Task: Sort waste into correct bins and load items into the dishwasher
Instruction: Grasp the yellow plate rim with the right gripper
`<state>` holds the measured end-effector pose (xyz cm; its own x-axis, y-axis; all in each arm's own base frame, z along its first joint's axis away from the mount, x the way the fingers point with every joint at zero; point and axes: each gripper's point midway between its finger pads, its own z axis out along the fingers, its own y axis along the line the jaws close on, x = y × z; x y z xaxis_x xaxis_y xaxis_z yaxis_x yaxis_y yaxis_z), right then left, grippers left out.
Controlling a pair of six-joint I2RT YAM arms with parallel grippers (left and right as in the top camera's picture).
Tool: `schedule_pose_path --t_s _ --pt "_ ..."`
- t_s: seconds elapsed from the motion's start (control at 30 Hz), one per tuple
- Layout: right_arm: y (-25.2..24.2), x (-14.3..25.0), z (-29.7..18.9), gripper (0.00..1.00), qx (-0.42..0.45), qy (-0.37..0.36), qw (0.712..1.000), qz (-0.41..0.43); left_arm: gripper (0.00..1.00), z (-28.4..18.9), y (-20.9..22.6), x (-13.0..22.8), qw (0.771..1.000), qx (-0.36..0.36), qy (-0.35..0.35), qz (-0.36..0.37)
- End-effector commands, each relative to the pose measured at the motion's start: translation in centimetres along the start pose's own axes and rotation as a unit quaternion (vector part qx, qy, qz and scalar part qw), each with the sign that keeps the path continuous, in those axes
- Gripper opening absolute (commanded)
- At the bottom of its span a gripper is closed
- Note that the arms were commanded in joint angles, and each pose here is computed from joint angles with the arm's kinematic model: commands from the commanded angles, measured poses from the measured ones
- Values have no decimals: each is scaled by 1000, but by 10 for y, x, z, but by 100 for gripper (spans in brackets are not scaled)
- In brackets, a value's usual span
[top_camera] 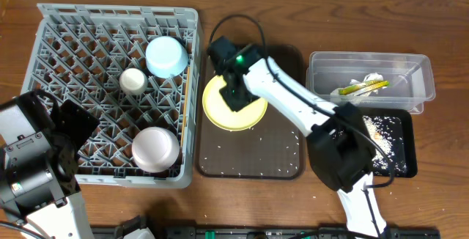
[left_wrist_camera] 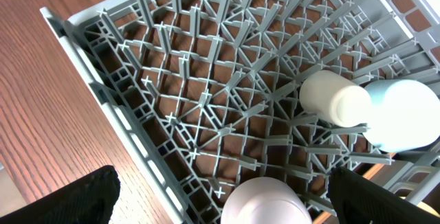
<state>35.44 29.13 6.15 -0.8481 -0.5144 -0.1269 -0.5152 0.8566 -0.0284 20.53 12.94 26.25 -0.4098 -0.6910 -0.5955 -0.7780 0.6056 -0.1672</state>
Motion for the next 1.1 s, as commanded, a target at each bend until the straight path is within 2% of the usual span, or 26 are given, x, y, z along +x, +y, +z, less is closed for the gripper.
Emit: schedule_pose_path --t_s 0.0,0.13,0.43,0.5,0.53,0.63,0.67,0.83,0.9,1.07 --pt "-24 -7 -23 64 44 -25 998 26 98 -3 3 -4 1000 -6 -8 4" --pt "-51 2 -9 68 71 -12 994 85 98 -3 3 -4 1000 -6 -8 4" --pt "-81 32 56 56 57 10 987 151 98 -3 3 -4 1000 -6 -8 4" --pt "-77 37 69 49 39 11 987 154 98 -3 3 -4 1000 -6 -7 4" --pt "-75 39 74 39 31 10 987 155 98 -3 3 -4 1000 -6 -8 4" --pt "-66 44 84 19 8 10 988 155 98 -3 3 -4 1000 -6 -8 4" --pt "-65 44 84 1 7 11 988 154 98 -3 3 -4 1000 -6 -7 4" --pt "-67 39 75 1 5 -1 988 157 98 -3 3 -4 1000 -6 -8 4" --pt "-71 37 68 4 5 -7 987 161 98 -3 3 -4 1000 -6 -8 4" --pt "-86 28 36 1 3 -40 984 176 98 -3 3 -4 1000 -6 -8 4"
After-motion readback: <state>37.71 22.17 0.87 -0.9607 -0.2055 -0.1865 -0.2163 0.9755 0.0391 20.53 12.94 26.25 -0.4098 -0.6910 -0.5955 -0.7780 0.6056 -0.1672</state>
